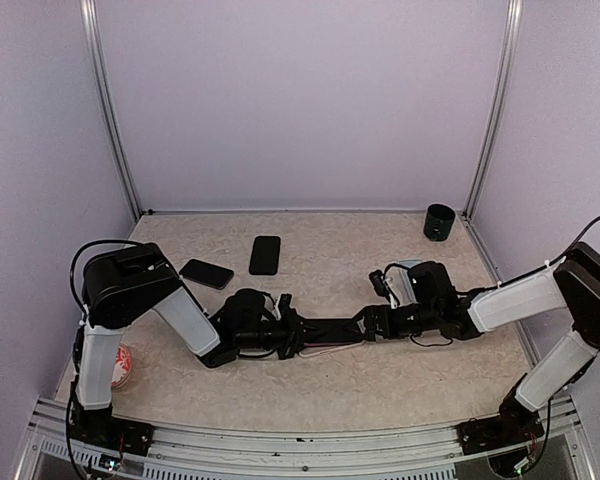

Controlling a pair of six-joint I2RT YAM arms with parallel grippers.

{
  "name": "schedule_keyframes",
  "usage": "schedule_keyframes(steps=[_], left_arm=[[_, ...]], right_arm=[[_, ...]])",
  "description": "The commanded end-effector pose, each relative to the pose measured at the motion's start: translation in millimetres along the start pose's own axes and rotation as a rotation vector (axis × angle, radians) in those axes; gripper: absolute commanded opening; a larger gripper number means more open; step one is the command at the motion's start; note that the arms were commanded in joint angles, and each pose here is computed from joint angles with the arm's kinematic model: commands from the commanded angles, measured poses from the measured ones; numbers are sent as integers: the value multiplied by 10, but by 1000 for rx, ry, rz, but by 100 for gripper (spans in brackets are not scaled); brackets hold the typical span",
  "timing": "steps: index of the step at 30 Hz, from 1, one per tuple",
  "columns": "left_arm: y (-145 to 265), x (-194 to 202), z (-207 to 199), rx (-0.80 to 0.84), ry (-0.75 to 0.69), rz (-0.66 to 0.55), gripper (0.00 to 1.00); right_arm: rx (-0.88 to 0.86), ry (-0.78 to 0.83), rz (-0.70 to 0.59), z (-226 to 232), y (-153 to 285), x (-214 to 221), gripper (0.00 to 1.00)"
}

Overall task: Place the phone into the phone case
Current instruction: Pick up the phone with the phone case from the center of the board.

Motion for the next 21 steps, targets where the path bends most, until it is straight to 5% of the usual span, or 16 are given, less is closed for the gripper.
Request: schedule_keyframes(steps=[1,21], left_arm=[[57,48,-337,73,-78,15,0],[178,239,-784,234,-217,50,0]], right_arm=[[-18,5,-22,9,156,-87,100],[-200,-61,-4,98,191,23,100]])
Point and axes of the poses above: each gripper's point midway between its finger pads, its own y axis back along the fingers, its own z axis along the line the jaws close on, x = y × z, the point moved 3 cm from there along y, back along the fingers, and after that the axes turned 3 degrees about -y, right-handed, at the moved point
